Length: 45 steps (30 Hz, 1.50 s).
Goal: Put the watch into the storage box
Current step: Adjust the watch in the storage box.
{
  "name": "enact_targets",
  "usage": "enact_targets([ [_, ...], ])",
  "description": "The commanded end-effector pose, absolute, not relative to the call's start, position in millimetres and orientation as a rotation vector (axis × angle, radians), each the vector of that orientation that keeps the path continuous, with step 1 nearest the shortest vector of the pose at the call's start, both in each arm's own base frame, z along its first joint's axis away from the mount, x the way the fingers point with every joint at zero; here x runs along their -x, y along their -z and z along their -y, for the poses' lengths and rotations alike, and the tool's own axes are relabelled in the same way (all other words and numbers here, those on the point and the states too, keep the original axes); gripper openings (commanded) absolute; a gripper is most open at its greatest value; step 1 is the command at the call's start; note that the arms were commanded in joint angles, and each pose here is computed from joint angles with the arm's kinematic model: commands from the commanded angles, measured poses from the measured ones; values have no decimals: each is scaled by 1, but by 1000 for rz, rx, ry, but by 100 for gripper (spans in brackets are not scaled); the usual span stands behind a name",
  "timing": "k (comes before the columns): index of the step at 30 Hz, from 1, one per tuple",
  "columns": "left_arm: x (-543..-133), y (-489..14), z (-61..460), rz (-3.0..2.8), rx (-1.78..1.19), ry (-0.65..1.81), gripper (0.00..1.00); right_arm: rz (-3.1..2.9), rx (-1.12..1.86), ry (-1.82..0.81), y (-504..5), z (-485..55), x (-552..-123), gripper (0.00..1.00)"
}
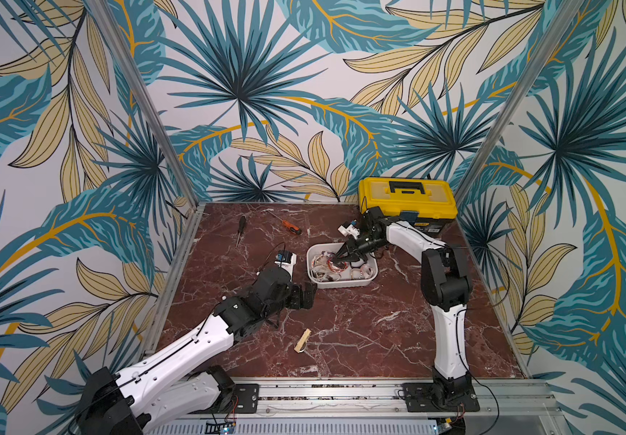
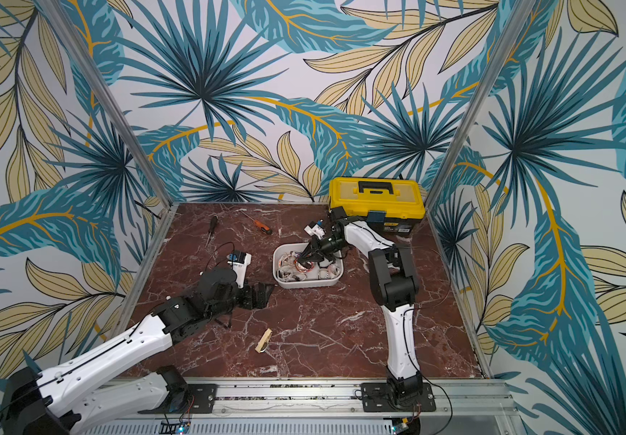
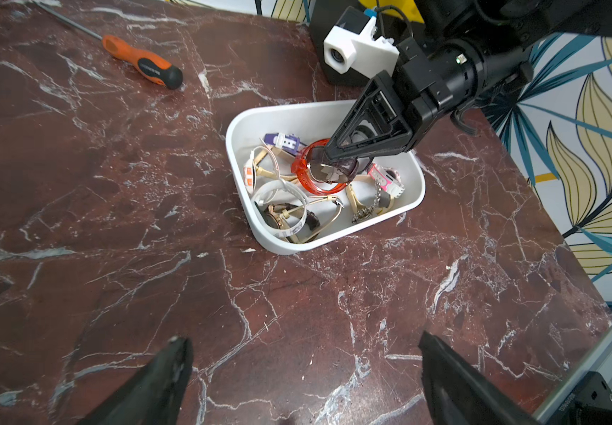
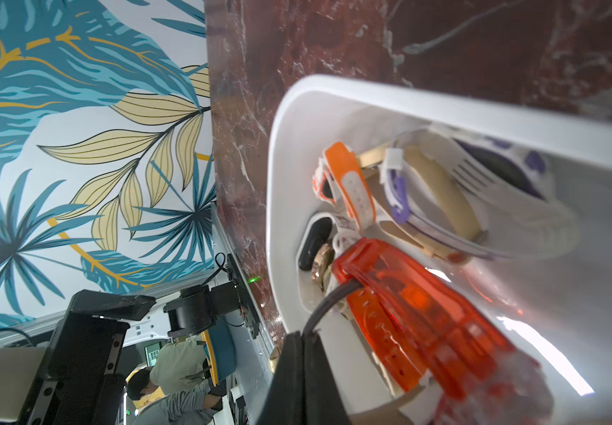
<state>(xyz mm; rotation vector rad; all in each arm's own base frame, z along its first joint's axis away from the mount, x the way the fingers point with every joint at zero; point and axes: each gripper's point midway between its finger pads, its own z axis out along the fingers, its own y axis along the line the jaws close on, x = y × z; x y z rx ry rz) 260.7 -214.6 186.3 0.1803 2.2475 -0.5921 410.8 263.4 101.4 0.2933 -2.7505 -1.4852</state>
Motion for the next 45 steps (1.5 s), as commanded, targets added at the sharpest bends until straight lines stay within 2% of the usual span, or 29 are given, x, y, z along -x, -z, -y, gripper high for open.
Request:
enact_targets([
  [1, -263, -190, 222, -2224, -200, 627, 100, 2819, -289, 1328, -88, -250, -409, 0],
  [4, -264, -188, 222, -2221, -196, 621, 100, 2878, -289, 1203, -73, -239, -411, 0],
  [9, -264, -184, 223, -2235, -199, 619, 100, 2861, -201, 1202, -56, -231, -417, 1],
  [12, -265, -181, 223, -2242, -200, 615, 100, 2868, -190, 1238, -57, -232, -422, 16],
  [14, -264, -181, 223, -2244, -199, 617, 100, 2885, -200, 1242, -61, -232, -424, 36],
  [17, -264, -181, 224, -2243, -200, 619, 100, 2909, -218, 1254, -71, -231, -426, 47],
  [24, -263, -181, 224, -2244, -201, 624, 100, 2919, -245, 1273, -82, -230, -420, 49],
  [37, -258, -180, 217, -2250, -195, 611, 100, 3026, -283, 1323, -129, -224, -423, 65],
  [42, -243, -167, 222, -2323, -238, 668, 100, 3061, -282, 1351, -147, -222, -417, 71],
  [45, -227, -154, 228, -2398, -280, 734, 100, 3111, -271, 1354, -156, -217, -410, 77],
])
